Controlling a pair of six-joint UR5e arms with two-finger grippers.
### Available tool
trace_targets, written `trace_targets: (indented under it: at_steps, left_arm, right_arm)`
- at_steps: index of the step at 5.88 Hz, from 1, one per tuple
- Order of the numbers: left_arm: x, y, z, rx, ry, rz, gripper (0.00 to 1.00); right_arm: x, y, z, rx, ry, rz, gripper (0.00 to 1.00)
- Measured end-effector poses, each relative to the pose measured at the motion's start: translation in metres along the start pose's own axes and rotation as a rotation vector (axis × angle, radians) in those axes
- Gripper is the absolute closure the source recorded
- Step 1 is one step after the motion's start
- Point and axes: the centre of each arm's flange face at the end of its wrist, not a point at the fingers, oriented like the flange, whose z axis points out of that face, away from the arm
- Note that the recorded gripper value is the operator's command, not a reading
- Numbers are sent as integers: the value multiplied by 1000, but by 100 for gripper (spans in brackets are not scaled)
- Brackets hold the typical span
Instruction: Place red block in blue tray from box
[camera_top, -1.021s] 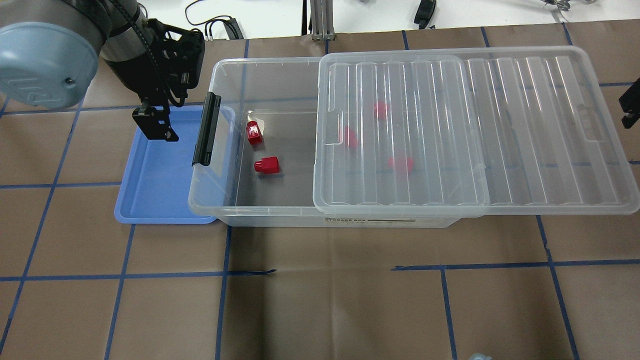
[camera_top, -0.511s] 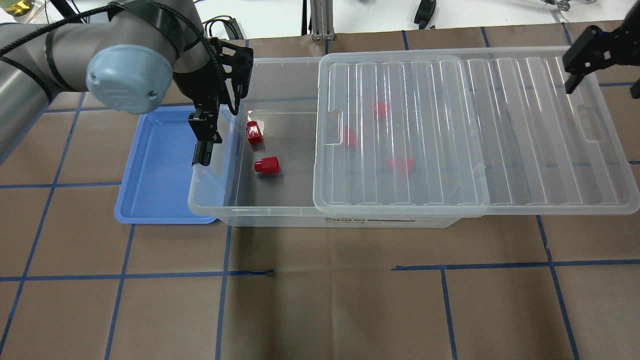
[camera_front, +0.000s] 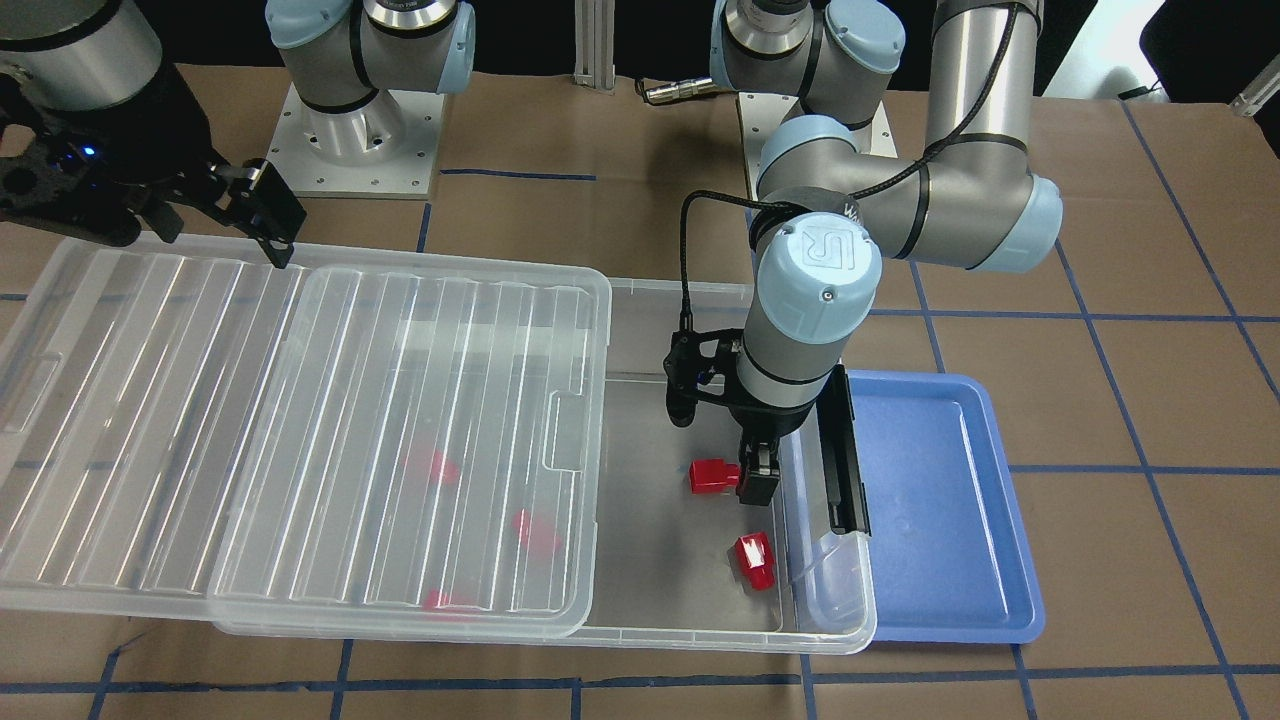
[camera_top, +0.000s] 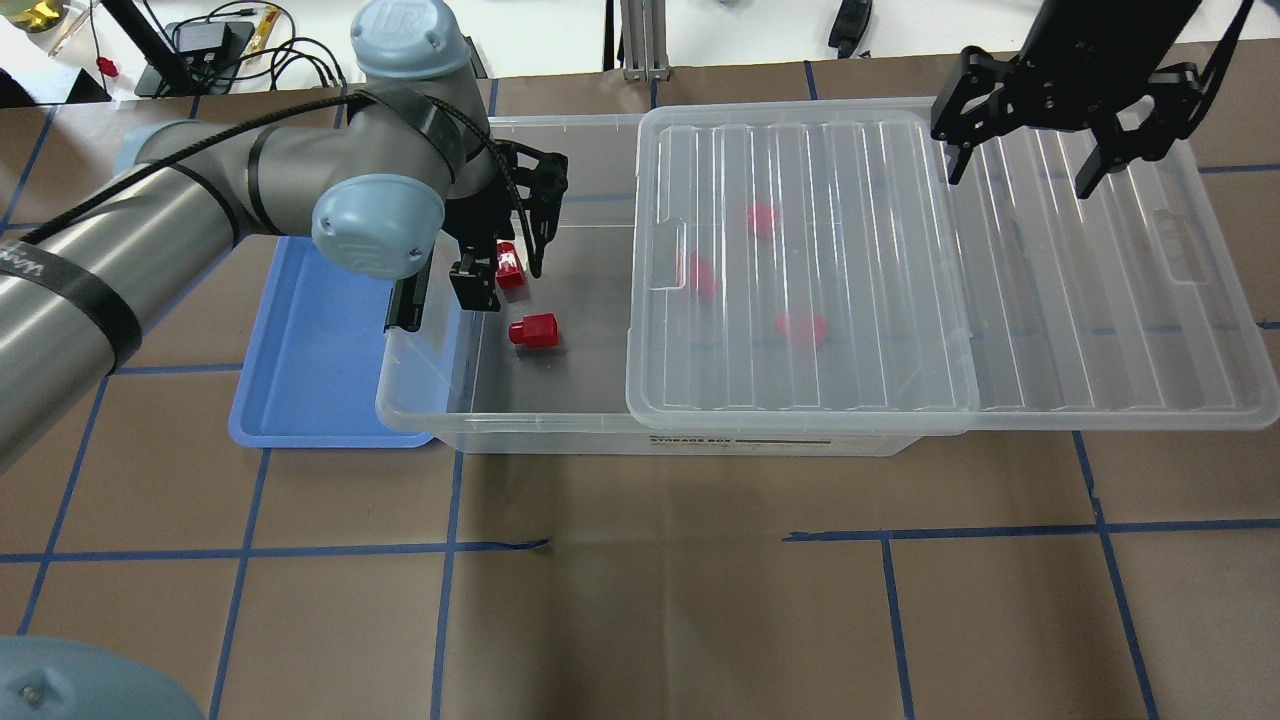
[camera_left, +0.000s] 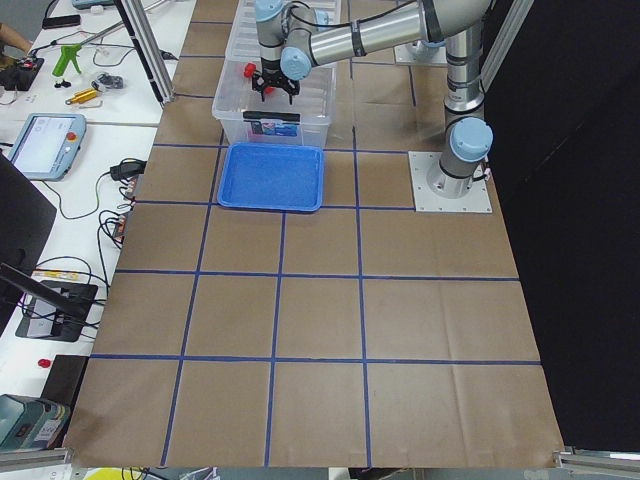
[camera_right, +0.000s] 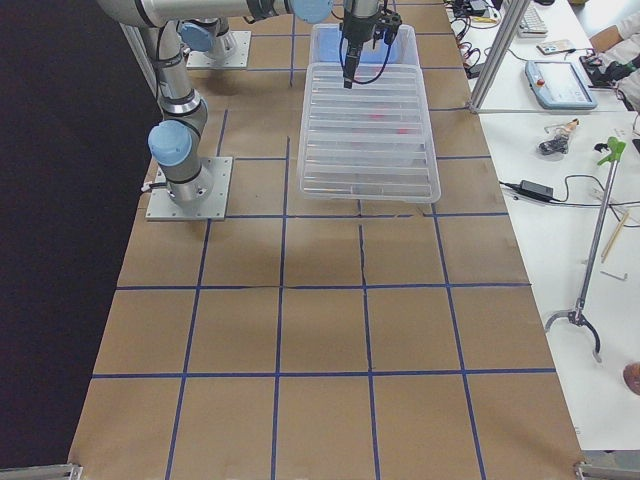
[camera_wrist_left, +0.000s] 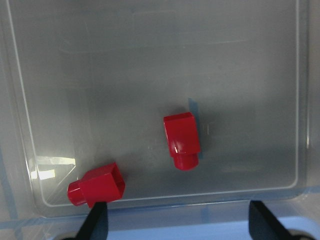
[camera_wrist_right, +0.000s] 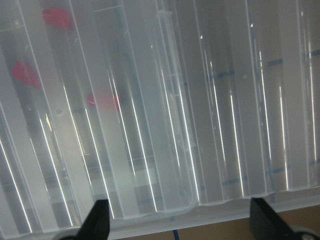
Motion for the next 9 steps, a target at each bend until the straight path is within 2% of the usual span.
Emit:
trace_targets:
  at_steps: [2,4,5,6,7,9]
  left_arm:
    - [-9,-2,57,-3,-5,-2,2]
    - [-8,-2,80,-2,24,-11,4]
    - [-5,-3,87,-2,44,-19,16]
    - [-3,-4,91,-1,54,-23,69]
    - [-2,-3,93,2,58,-23,78]
    - [-3,-1,87,5,47,-22,83]
  right_arm:
    - [-9,3,2,-8,-23,-6,0]
    - [-10,3,3,-11,-27,-7,0]
    - [-10,3,3,-11,-27,-8,0]
    - [-10,3,4,-12,-27,-7,0]
    - [-10,3,4,-12,-27,-7,0]
    - [-10,3,4,-12,-27,-6,0]
